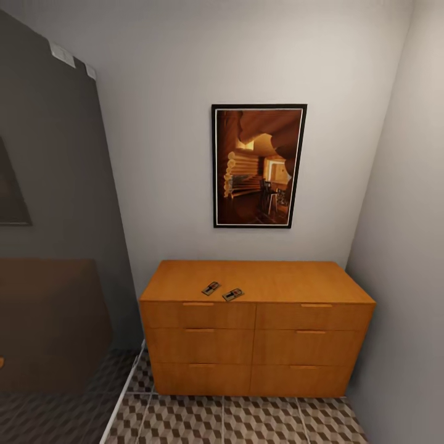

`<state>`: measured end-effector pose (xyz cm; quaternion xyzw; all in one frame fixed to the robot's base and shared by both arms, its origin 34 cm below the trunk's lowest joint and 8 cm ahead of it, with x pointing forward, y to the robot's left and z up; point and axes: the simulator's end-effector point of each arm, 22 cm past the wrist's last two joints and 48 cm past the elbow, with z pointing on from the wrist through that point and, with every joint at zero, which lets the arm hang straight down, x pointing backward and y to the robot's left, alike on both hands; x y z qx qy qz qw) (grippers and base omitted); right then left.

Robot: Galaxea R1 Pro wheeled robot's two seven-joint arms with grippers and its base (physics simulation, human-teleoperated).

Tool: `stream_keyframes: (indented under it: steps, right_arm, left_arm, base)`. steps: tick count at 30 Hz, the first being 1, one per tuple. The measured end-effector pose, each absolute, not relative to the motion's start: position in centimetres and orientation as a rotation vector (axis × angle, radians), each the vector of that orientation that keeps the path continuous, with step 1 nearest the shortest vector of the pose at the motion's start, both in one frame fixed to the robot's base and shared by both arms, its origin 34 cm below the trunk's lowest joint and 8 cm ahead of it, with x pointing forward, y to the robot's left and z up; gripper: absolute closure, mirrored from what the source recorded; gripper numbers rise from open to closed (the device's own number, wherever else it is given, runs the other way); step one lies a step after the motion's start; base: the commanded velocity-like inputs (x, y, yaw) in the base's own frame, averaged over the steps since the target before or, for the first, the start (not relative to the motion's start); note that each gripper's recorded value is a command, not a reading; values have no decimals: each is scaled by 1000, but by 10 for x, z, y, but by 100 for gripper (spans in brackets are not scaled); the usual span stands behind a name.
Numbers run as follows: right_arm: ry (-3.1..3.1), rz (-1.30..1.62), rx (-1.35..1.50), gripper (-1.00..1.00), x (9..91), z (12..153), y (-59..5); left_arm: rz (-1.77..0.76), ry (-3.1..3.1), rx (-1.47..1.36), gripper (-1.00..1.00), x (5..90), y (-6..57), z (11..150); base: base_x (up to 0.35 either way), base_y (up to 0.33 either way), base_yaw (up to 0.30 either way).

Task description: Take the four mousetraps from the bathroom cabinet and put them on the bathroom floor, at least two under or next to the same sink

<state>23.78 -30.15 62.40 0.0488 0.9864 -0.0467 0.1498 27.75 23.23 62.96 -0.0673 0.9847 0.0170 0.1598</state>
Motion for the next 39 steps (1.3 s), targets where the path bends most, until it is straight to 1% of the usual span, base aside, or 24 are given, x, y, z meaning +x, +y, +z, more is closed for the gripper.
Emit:
stream_keyframes:
  steps: [39]
  right_arm:
    - [2835,-135,140,-100,233,631,-302]
  left_arm:
    - [47,2814,-194,-100,273,233,637]
  base:
    - [0,0,0]
